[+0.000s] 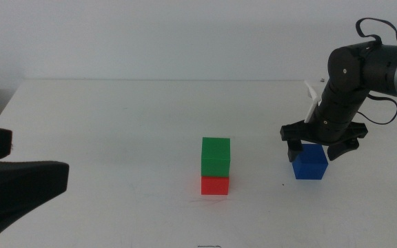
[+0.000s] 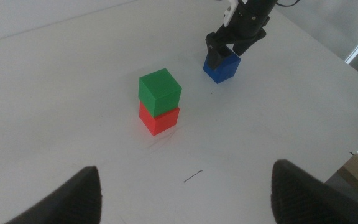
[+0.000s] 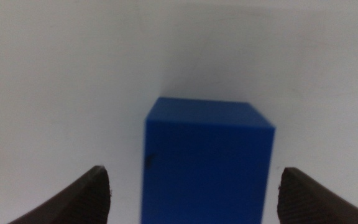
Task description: Stack red cubes first, then green, then blue cubes in a specific spot.
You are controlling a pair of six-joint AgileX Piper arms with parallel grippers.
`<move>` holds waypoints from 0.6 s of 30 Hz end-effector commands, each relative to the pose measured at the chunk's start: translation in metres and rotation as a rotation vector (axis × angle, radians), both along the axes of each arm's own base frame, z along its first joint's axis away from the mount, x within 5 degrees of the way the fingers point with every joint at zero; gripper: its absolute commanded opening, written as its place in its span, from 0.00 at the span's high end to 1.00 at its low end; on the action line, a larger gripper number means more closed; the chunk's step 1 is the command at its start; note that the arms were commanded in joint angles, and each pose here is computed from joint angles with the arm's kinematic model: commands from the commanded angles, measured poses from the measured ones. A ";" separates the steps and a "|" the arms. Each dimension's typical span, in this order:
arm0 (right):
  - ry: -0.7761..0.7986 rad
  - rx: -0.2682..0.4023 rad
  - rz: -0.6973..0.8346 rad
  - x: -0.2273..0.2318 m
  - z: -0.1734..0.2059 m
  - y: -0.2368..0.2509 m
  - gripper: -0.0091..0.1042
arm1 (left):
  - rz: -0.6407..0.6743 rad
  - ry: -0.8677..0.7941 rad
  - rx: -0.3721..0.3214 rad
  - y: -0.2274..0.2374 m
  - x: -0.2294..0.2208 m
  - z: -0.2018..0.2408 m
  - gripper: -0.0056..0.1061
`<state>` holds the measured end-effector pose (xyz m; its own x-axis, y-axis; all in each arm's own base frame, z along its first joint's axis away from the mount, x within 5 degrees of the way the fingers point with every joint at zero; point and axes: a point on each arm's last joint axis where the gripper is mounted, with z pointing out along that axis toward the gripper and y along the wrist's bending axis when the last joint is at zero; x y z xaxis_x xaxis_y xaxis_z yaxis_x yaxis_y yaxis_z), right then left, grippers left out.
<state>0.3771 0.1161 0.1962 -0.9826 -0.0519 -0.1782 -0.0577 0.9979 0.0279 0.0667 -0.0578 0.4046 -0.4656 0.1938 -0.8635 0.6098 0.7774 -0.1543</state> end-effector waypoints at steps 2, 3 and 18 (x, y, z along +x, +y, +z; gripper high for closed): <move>-0.104 0.018 -0.003 0.007 0.024 -0.004 0.15 | 0.008 -0.056 -0.061 -0.001 0.001 0.012 0.11; -0.103 0.018 -0.003 0.008 0.022 -0.003 0.15 | 0.008 -0.056 -0.061 -0.001 0.001 0.012 0.11; -0.094 0.013 0.014 -0.015 0.064 0.009 0.93 | 0.008 -0.056 -0.061 -0.001 0.001 0.012 0.11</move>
<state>0.3731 0.1206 0.2100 -0.9835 -0.0564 -0.1717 -0.0602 0.9980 0.0171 0.0667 -0.0578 0.4045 -0.4654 0.1944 -0.8635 0.6094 0.7779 -0.1533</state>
